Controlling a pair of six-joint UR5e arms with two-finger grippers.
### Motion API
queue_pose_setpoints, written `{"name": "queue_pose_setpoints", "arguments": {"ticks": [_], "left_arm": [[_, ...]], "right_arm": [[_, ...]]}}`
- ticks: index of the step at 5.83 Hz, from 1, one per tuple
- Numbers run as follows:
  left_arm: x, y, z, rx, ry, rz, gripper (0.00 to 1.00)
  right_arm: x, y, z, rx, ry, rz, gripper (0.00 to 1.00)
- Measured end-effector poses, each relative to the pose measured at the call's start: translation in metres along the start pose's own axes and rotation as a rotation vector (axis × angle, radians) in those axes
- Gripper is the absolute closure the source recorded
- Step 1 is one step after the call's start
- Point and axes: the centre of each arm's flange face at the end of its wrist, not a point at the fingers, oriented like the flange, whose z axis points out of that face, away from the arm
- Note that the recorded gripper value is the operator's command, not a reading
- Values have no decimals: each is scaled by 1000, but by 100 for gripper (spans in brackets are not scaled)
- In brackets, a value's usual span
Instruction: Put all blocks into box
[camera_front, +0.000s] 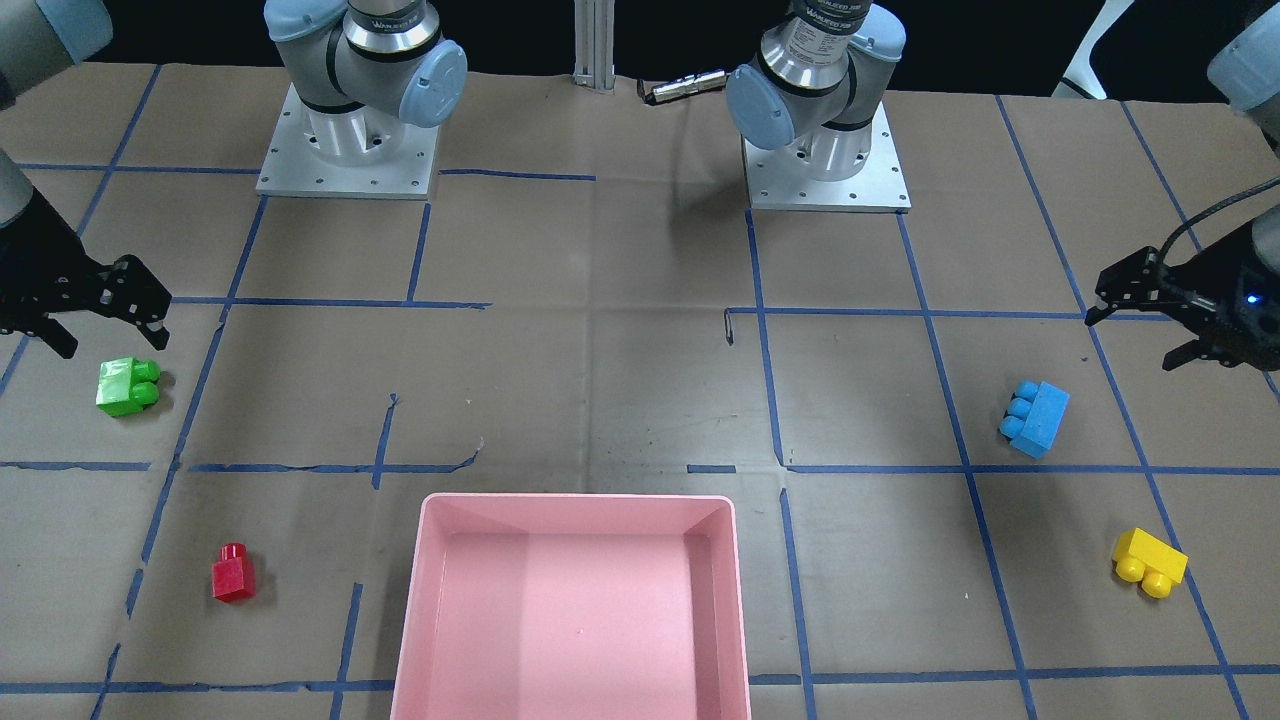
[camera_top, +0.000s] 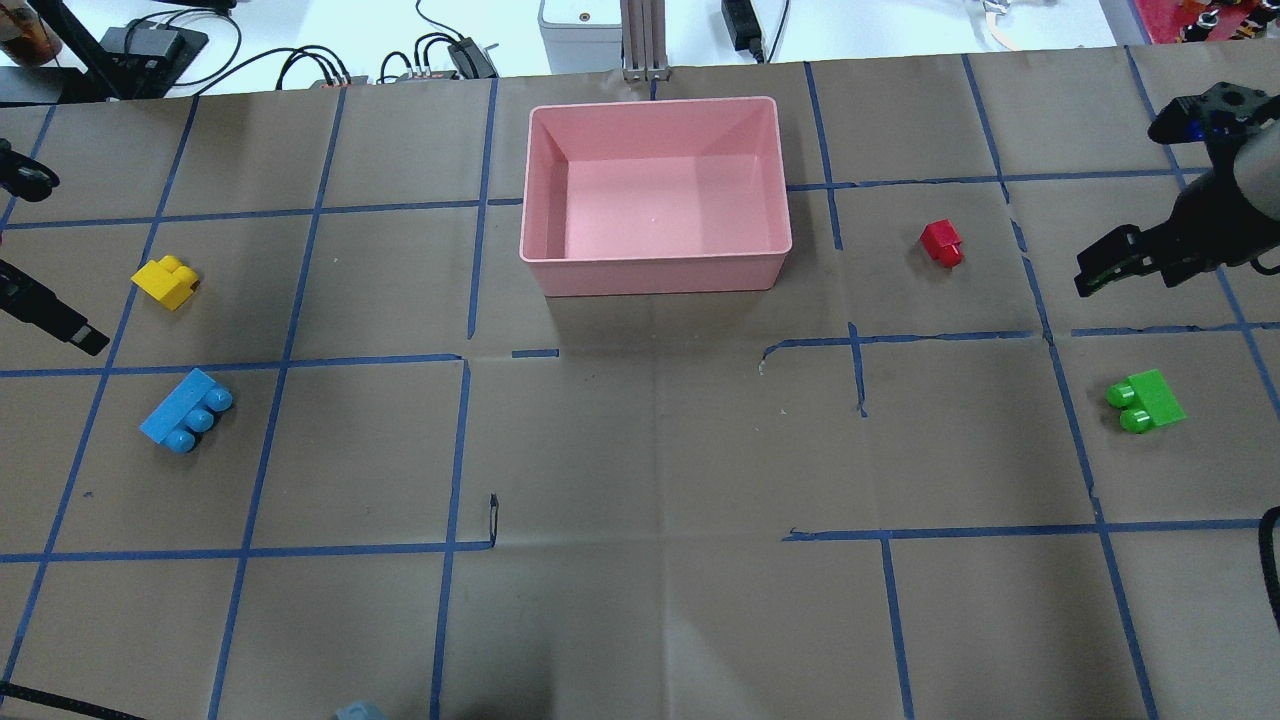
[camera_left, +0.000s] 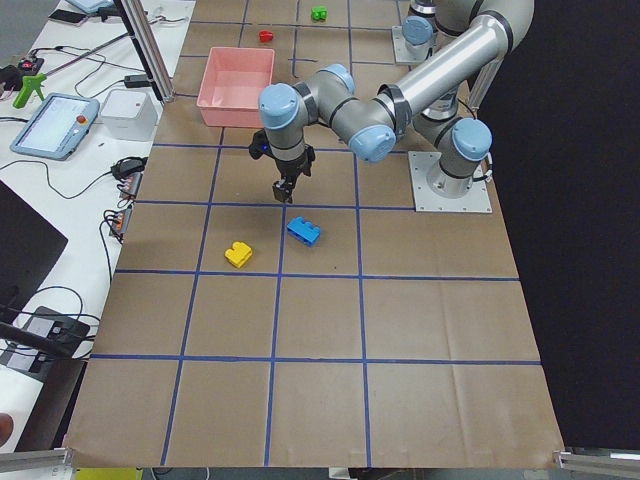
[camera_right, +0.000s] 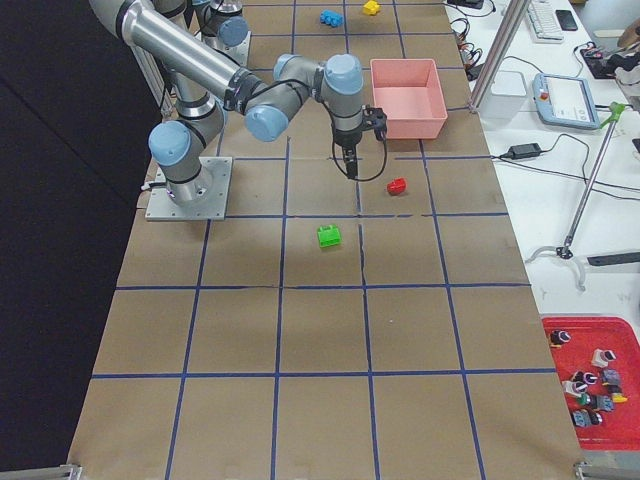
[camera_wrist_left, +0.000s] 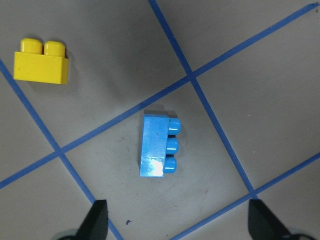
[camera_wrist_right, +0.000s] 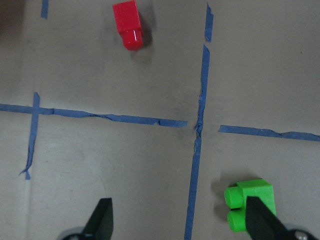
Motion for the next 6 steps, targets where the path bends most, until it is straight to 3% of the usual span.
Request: {"name": "queue_pose_setpoints", "arguments": {"ticks": [2, 4, 6], "left_arm": [[-2, 0, 66, 23, -56, 15, 2], [-22, -9, 123, 46, -119, 40, 2], [-36, -15, 163, 44, -122, 95, 2]], "right_arm": [[31, 37, 56, -1, -3, -90, 0], [70, 47, 99, -6, 6, -126, 1], [85, 54, 118, -48, 29, -151, 1]]}}
